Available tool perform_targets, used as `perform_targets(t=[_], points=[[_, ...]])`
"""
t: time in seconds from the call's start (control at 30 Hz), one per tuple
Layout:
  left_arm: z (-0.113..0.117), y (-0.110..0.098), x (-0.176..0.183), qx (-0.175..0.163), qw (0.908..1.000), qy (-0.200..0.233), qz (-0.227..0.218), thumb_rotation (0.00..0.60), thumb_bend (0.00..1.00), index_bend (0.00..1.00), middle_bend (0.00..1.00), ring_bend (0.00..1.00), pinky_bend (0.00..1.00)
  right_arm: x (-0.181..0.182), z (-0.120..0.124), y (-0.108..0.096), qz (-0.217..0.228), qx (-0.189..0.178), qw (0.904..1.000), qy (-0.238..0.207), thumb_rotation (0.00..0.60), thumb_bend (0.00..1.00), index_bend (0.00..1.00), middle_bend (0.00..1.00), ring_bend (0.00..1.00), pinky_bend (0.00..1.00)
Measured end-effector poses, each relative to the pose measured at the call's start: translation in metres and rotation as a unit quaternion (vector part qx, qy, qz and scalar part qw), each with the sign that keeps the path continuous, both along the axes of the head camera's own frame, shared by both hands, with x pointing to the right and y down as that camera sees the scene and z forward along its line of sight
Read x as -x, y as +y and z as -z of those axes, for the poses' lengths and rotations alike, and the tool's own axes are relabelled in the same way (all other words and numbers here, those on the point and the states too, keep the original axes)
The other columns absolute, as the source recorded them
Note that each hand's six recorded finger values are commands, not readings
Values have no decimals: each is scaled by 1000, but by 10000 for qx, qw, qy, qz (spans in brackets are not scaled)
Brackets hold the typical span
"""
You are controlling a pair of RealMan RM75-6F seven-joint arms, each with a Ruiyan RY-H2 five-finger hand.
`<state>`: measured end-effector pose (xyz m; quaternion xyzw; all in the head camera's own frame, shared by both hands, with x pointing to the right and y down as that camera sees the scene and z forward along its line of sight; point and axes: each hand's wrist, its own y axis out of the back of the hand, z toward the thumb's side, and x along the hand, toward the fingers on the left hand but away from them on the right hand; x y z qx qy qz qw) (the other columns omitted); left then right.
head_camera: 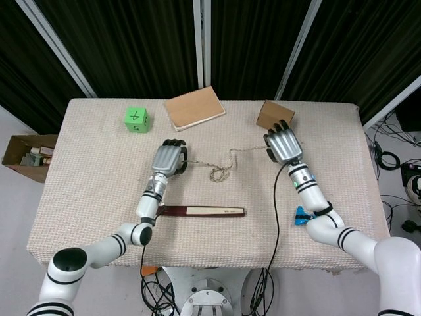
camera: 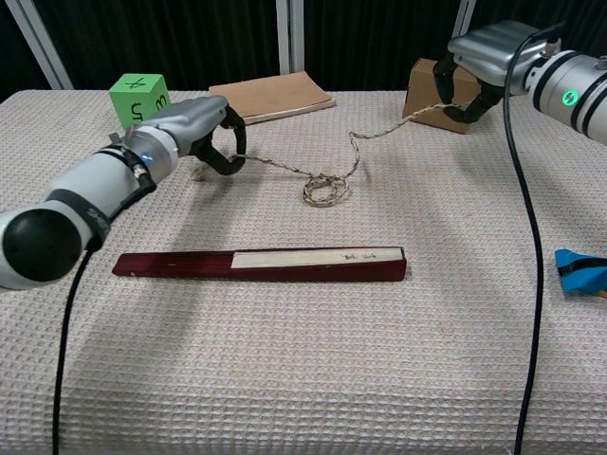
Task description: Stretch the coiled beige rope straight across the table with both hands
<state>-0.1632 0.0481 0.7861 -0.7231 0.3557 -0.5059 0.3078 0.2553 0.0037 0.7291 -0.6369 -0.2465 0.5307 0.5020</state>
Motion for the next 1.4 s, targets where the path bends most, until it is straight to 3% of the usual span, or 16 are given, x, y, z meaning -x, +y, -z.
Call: perform_targets(t=[0.3, 0.43, 0.97, 1.4], points=[[26, 18, 115, -78, 9990, -398, 162, 600, 460, 617, 240, 160, 164, -87, 16, 45, -676, 176, 9972, 276, 600, 487, 791, 482, 227, 235], [31, 28, 145, -80, 9982, -536, 239, 600, 459, 617, 239, 160, 164, -108, 12, 54, -956, 262, 9944, 355, 600, 489, 793, 481, 227, 236], [17, 37, 183, -11, 9946, -1009, 221, 600, 467, 617, 240, 160, 160, -114, -30, 68, -1184, 477, 9912, 352, 600, 492, 792, 476, 227, 236], [14, 40, 207, 3, 9922, -1177, 412, 600, 468, 617, 240, 161, 160, -136, -43, 82, -1481, 607, 9862, 429, 600, 492, 791, 472, 227, 236]])
